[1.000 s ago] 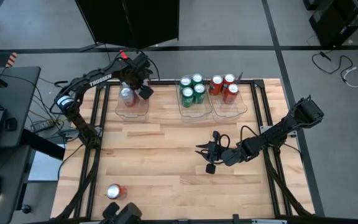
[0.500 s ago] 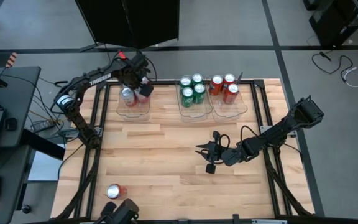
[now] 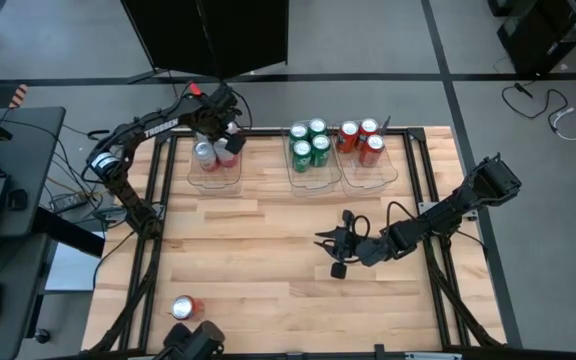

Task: Sort soda cans
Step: Put the white soda can into the left transparent bin, then put the orange soda can into the right transparent bin

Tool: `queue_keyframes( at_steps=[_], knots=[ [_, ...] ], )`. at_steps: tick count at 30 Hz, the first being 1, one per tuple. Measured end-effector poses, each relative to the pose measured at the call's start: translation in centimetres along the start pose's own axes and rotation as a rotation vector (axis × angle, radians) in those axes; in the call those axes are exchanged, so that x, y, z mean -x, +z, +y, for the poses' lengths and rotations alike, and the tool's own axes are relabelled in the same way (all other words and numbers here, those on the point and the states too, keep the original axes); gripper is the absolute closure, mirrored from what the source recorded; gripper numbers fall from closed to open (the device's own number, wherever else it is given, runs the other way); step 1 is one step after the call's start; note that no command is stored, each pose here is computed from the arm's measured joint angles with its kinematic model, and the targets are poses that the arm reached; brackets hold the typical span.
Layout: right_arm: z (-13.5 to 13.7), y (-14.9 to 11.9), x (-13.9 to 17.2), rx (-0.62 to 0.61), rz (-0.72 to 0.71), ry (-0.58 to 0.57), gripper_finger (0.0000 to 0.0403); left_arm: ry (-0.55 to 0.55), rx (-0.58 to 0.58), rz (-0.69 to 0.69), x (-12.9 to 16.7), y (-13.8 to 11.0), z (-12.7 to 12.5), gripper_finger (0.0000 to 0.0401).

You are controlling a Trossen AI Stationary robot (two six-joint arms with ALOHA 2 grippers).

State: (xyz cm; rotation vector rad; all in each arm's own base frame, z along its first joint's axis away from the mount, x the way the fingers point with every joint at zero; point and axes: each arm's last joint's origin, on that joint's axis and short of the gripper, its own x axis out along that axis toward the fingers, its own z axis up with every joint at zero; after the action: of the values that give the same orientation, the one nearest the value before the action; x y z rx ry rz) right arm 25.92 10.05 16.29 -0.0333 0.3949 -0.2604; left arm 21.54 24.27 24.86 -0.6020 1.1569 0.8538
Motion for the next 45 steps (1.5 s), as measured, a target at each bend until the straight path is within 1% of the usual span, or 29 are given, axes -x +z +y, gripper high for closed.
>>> queue_keyframes(
  at_steps=[1, 2, 6, 9, 13, 16, 26, 30, 33, 35, 38, 45],
  knots=[
    [0.0, 0.0, 0.0, 0.000, 0.000, -0.001, 0.0313, 0.000, -0.004, -0.004, 0.1, 0.1, 0.0, 0.0018],
    [0.0, 0.0, 0.0, 0.000, 0.000, -0.002, 0.0313, 0.001, -0.013, 0.001, 0.2, 0.0, 0.0, 0.0022],
    [0.0, 0.0, 0.0, -0.001, 0.000, -0.001, 0.0313, 0.002, -0.025, -0.002, 0.3, 0.1, -0.1, 0.0058],
    [0.0, 0.0, 0.0, 0.000, 0.000, -0.001, 0.0313, -0.003, -0.025, -0.002, 0.3, 0.1, -0.1, 0.0070],
    [0.0, 0.0, 0.0, 0.000, 0.000, -0.002, 0.0313, -0.002, -0.044, 0.007, 0.4, 0.0, -0.1, 0.0072],
    [0.0, 0.0, 0.0, 0.000, 0.000, -0.002, 0.0313, 0.003, -0.053, 0.023, 1.0, 0.1, -0.1, 0.0070],
    [0.0, 0.0, 0.0, 0.000, 0.000, -0.001, 0.0313, 0.031, -0.070, 0.039, 4.5, 1.0, -0.3, 0.0069],
    [-0.1, 0.0, 0.0, -0.001, 0.000, -0.003, 0.0313, 0.024, -0.149, 0.067, 5.7, 0.8, -1.2, 0.0078],
    [-0.1, 0.0, -0.1, -0.001, 0.000, -0.003, 0.0313, 0.013, -0.244, 0.095, 6.3, 0.3, -2.5, 0.0100],
    [-0.1, 0.0, -0.1, -0.001, 0.000, -0.003, 0.0313, 0.002, -0.318, 0.109, 6.8, -0.1, -3.6, 0.0124],
    [-0.1, 0.0, -0.1, -0.001, 0.000, -0.003, 0.0313, -0.012, -0.405, 0.130, 7.7, -0.8, -5.4, 0.0169],
    [-0.1, 0.0, -0.1, -0.002, 0.000, -0.003, 0.0313, -0.033, -0.542, 0.188, 9.9, -2.6, -8.7, 0.0282]
  ],
)
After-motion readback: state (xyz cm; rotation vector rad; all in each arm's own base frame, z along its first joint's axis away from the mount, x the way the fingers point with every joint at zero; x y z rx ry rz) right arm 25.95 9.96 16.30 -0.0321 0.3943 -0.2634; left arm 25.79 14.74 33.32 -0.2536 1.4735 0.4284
